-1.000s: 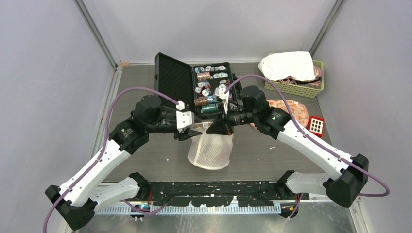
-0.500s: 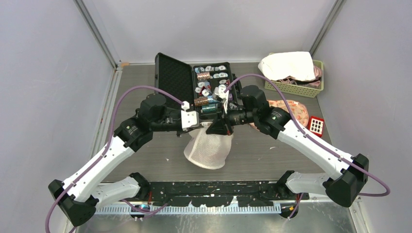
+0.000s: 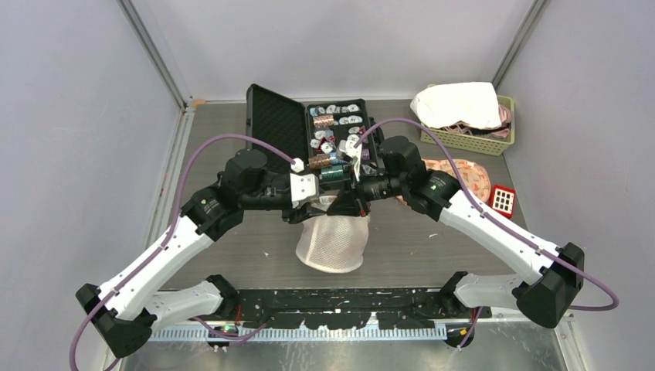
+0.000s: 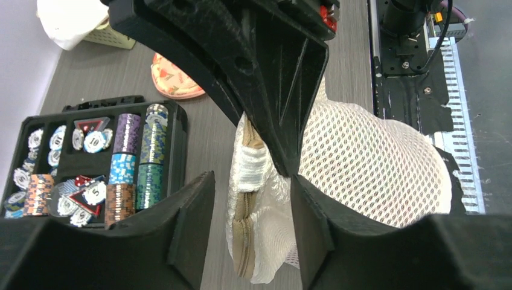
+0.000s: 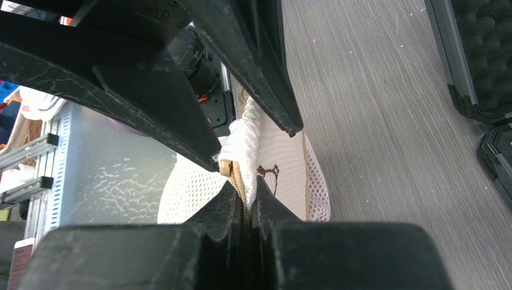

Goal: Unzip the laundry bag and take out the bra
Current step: Unzip the laundry bag at the center of the board.

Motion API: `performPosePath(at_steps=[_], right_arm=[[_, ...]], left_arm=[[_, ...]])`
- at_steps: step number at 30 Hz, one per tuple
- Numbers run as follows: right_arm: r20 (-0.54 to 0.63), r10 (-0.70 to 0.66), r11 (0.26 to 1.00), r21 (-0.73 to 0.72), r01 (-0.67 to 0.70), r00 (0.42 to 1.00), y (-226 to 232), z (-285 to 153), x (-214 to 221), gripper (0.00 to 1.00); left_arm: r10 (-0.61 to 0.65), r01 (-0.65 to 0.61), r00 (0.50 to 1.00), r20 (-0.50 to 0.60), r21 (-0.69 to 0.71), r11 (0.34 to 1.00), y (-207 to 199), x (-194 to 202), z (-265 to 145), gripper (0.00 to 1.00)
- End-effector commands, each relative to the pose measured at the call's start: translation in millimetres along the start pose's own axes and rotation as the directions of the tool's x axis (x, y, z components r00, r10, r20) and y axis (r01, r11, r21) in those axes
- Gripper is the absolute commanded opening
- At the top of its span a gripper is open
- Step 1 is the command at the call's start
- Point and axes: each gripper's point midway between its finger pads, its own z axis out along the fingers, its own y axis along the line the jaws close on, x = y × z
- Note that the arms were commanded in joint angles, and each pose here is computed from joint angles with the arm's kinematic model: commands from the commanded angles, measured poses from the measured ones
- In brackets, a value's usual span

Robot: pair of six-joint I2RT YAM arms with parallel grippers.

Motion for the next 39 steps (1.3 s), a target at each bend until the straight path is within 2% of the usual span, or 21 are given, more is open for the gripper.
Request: performPosePath(at_steps=[1, 2, 7, 8, 13, 14, 16, 17, 19, 23, 25, 26, 30, 31, 32, 35, 37, 39], right_arm=[[0.065, -0.039, 0.999, -0.025, 0.041, 0.997, 9, -2, -27, 0.01], [0.065, -0.036, 0.999, -0.025, 0.038, 0.997, 9, -2, -27, 0.01], [0.07, -0.028, 0.999, -0.03, 0.03, 0.997, 10, -1, -29, 0.01], [0.071, -0.027, 0.999, -0.031, 0.029, 0.997, 11, -2, -30, 0.01], [0.072, -0.03, 0.999, -0.032, 0.032, 0.997, 11, -2, -32, 0.01], [0.072, -0.031, 0.999, -0.034, 0.034, 0.997, 11, -2, -32, 0.01], [0.07, -0.03, 0.999, -0.038, 0.032, 0.997, 11, -1, -31, 0.01], [0.068, -0.028, 0.999, -0.039, 0.03, 0.997, 12, -1, -31, 0.01], [0.069, -0.02, 0.999, -0.042, 0.023, 0.997, 12, -1, -31, 0.01], [0.076, 0.004, 0.998, -0.059, 0.0, 0.997, 15, -1, -34, 0.01], [0.076, 0.02, 0.998, -0.069, -0.015, 0.997, 18, -1, -35, 0.01], [0.074, 0.026, 0.997, -0.073, -0.02, 0.997, 19, -1, -34, 0.01], [0.075, 0.032, 0.998, -0.061, -0.027, 0.997, 18, -3, -34, 0.01], [0.076, 0.029, 0.999, -0.044, -0.026, 0.997, 15, -4, -35, 0.04], [0.078, 0.029, 0.999, -0.023, -0.027, 0.997, 11, -7, -36, 0.12], [0.086, 0.022, 0.999, 0.039, -0.025, 0.996, -1, -23, -40, 0.48], [0.089, 0.017, 0.996, 0.083, -0.024, 0.996, -7, -36, -42, 0.54], [0.098, 0.007, 0.992, 0.122, -0.019, 0.995, -11, -48, -45, 0.55]], left_arm=[[0.058, -0.056, 0.997, 0.051, -0.048, 0.997, 7, -20, -4, 0.46], [0.061, -0.058, 0.997, 0.052, -0.051, 0.997, 7, -21, -4, 0.41], [0.084, -0.082, 0.996, 0.043, -0.042, 0.996, 6, -17, -3, 0.03], [0.089, -0.088, 0.995, 0.04, -0.036, 0.995, 4, -15, -3, 0.0], [0.067, -0.067, 0.997, 0.033, 0.021, 0.997, -8, -14, -5, 0.0], [0.063, -0.064, 0.997, 0.034, 0.028, 0.998, -9, -13, -5, 0.11], [0.079, -0.08, 0.996, 0.04, 0.018, 0.997, -9, -13, -6, 0.43], [0.09, -0.09, 0.995, 0.038, 0.005, 0.996, -6, -11, -5, 0.53], [0.107, -0.106, 0.994, 0.022, -0.008, 0.994, -3, -8, -3, 0.54], [0.121, -0.121, 0.993, 0.006, -0.017, 0.992, 1, -5, 1, 0.29], [0.129, -0.129, 0.992, 0.013, -0.019, 0.991, 1, -7, 1, 0.08], [0.131, -0.131, 0.991, 0.015, -0.015, 0.991, 0, -8, 1, 0.01], [0.106, -0.105, 0.994, 0.022, -0.009, 0.994, -3, -9, 0, 0.0], [0.076, -0.076, 0.997, 0.017, -0.007, 0.997, -4, -8, 0, 0.0], [0.042, -0.042, 0.999, 0.008, -0.011, 0.999, -4, -7, 0, 0.0], [-0.073, 0.073, 0.997, -0.002, -0.031, 0.997, -2, -3, -1, 0.0], [-0.135, 0.135, 0.991, -0.005, -0.044, 0.99, 0, 1, -1, 0.0], [-0.175, 0.174, 0.984, -0.016, -0.063, 0.983, 3, 6, -1, 0.0]])
